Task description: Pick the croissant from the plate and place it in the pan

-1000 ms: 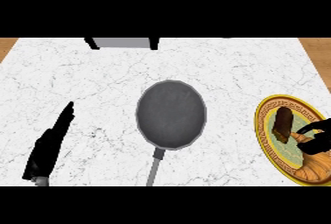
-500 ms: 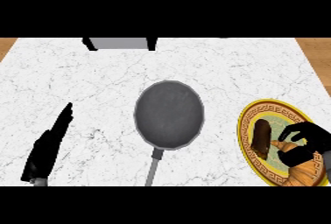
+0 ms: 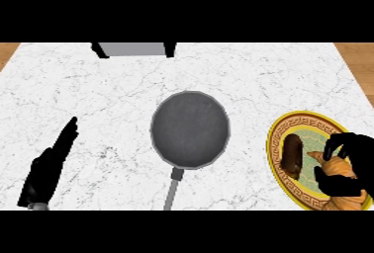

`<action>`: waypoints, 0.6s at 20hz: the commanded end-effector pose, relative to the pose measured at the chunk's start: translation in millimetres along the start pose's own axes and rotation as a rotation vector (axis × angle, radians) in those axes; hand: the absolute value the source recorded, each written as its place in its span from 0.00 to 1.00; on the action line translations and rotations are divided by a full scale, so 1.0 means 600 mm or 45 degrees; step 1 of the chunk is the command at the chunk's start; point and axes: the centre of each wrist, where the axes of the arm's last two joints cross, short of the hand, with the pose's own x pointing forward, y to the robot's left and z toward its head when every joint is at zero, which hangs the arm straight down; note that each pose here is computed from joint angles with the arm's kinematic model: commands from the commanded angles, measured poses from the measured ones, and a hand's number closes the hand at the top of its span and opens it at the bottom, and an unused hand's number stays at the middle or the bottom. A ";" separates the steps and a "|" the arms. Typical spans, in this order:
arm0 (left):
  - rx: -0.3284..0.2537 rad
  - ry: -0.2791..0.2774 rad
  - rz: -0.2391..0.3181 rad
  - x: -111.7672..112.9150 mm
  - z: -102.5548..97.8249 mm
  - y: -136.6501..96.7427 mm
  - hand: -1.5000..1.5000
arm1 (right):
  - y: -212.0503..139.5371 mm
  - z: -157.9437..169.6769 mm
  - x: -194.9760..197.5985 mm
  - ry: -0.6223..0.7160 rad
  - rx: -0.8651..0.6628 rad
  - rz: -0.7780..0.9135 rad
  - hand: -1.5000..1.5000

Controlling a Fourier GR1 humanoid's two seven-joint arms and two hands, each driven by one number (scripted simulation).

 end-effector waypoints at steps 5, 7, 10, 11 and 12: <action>-0.058 -0.016 0.020 -0.010 0.006 -0.035 0.50 | -0.055 0.064 0.084 -0.373 -0.545 -0.035 1.00; -0.040 -0.015 0.003 -0.014 0.017 -0.051 0.50 | -0.054 0.064 0.104 -0.430 -0.562 -0.071 1.00; -0.025 -0.041 -0.018 0.030 -0.034 -0.030 0.50 | -0.054 0.047 0.163 -0.496 -0.562 -0.165 1.00; -0.032 -0.039 0.006 -0.002 -0.007 -0.022 0.50 | -0.092 0.044 0.171 -0.486 -0.527 -0.172 1.00; -0.029 -0.035 -0.013 0.014 0.001 -0.009 0.50 | -0.085 0.041 0.184 -0.504 -0.504 -0.193 1.00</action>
